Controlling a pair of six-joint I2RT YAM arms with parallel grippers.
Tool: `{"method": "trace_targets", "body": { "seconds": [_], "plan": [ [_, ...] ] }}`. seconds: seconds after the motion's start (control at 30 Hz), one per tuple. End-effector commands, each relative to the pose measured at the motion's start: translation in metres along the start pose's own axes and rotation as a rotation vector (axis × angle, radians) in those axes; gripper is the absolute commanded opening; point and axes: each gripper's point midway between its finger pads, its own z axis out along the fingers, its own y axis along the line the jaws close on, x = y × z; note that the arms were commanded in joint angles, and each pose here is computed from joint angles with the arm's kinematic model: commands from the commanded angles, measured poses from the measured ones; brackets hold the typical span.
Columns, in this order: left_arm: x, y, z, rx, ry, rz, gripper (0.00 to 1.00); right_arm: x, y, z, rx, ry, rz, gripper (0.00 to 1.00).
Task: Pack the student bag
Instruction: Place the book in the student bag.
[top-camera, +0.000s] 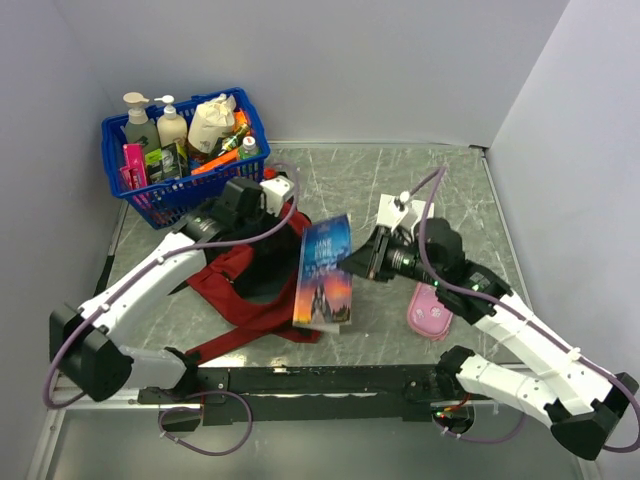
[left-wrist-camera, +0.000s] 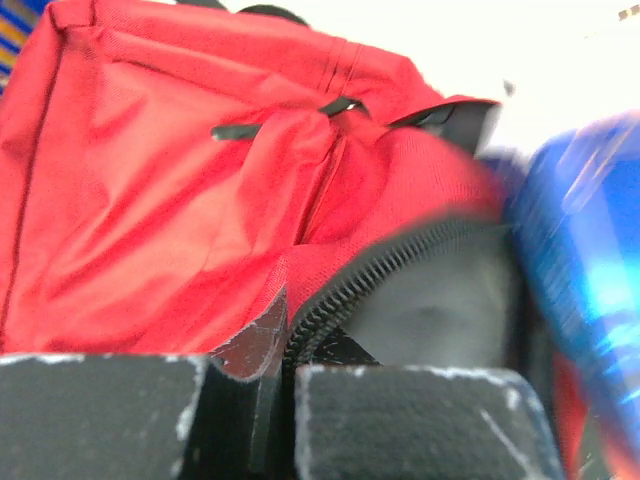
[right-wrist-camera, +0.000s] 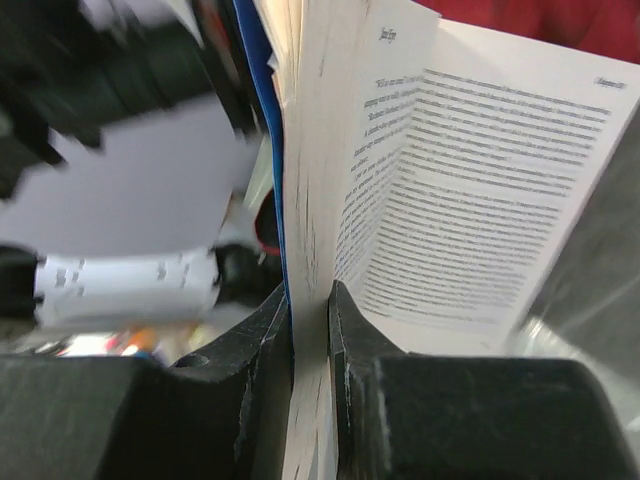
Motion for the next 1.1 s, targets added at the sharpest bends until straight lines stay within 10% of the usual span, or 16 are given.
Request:
{"method": "trace_targets", "body": {
  "seconds": [0.0,0.63,1.07],
  "plan": [
    [-0.047,-0.019,0.008,0.017,-0.125,-0.032,0.01,-0.018,0.080,-0.035,-0.376,-0.080,0.096,0.00],
    [-0.028,-0.074,0.029,0.099,-0.073,0.034,0.01,-0.022,0.103,-0.041,-0.513,-0.067,0.224,0.00],
    [-0.046,-0.076,-0.019,0.154,-0.131,0.106,0.01,-0.023,-0.011,0.023,-0.304,-0.232,0.466,0.00]
  ]
}}
